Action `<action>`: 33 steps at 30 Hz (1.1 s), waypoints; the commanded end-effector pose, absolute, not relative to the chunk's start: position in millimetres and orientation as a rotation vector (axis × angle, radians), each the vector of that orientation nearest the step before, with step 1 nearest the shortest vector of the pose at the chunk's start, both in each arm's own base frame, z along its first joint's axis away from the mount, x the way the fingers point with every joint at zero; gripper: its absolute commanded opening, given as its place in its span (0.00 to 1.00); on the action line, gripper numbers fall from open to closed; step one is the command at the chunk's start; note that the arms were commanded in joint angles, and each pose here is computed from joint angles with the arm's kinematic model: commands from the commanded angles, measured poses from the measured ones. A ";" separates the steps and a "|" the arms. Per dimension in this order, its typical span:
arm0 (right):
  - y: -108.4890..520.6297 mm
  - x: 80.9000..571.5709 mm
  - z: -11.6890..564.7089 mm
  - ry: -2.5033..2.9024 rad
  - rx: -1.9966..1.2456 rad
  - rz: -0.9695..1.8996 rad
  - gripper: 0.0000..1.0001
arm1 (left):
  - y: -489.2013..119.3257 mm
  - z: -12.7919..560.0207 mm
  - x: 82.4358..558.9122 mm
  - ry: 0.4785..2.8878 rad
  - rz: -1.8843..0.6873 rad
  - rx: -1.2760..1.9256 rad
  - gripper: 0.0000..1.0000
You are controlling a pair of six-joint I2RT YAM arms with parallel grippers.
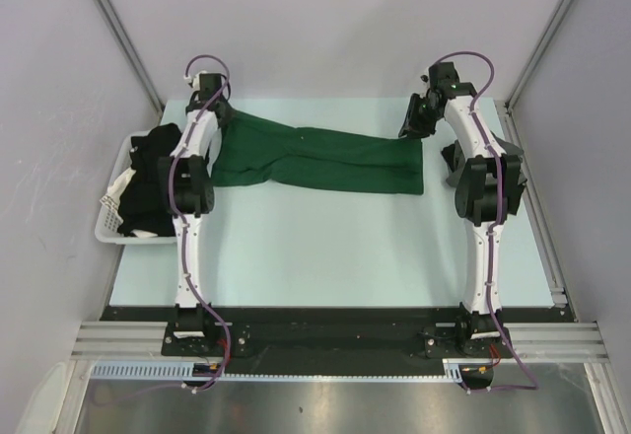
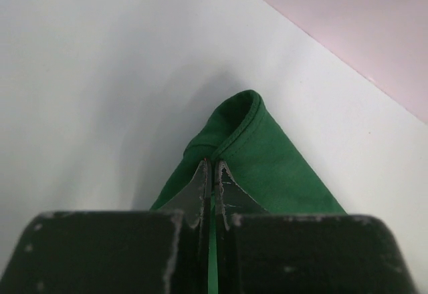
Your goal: Fold and stack the t-shirts
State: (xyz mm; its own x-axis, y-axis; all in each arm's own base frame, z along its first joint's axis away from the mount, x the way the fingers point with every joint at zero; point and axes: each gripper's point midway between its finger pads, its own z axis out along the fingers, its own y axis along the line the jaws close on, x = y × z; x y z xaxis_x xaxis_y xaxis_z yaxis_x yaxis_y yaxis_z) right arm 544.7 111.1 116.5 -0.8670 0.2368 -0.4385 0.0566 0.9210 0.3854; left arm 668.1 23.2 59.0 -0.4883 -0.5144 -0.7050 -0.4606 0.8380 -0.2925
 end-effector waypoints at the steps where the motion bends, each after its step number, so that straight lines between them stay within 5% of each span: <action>1: 110.6 548.9 137.6 2.535 0.185 0.507 0.33 | 15.8 89.5 689.5 2.064 -0.193 -0.681 0.00; 3: 103.5 550.6 131.0 2.546 0.191 0.462 0.34 | 7.7 91.0 688.5 2.076 -0.230 -0.659 0.07; 7: 83.9 555.1 118.1 2.567 0.222 0.373 0.37 | -1.2 105.6 683.6 2.078 -0.250 -0.603 0.39; 10: 69.7 560.3 116.5 2.562 0.236 0.293 0.39 | -1.7 121.2 679.0 2.072 -0.233 -0.564 0.45; 27: 45.1 552.6 77.1 2.648 0.318 0.144 0.44 | -35.6 253.2 611.8 2.027 -0.251 -0.362 0.45; 33: 48.6 546.4 62.3 2.690 0.326 0.148 0.44 | -45.9 246.4 594.6 2.085 -0.286 -0.348 0.44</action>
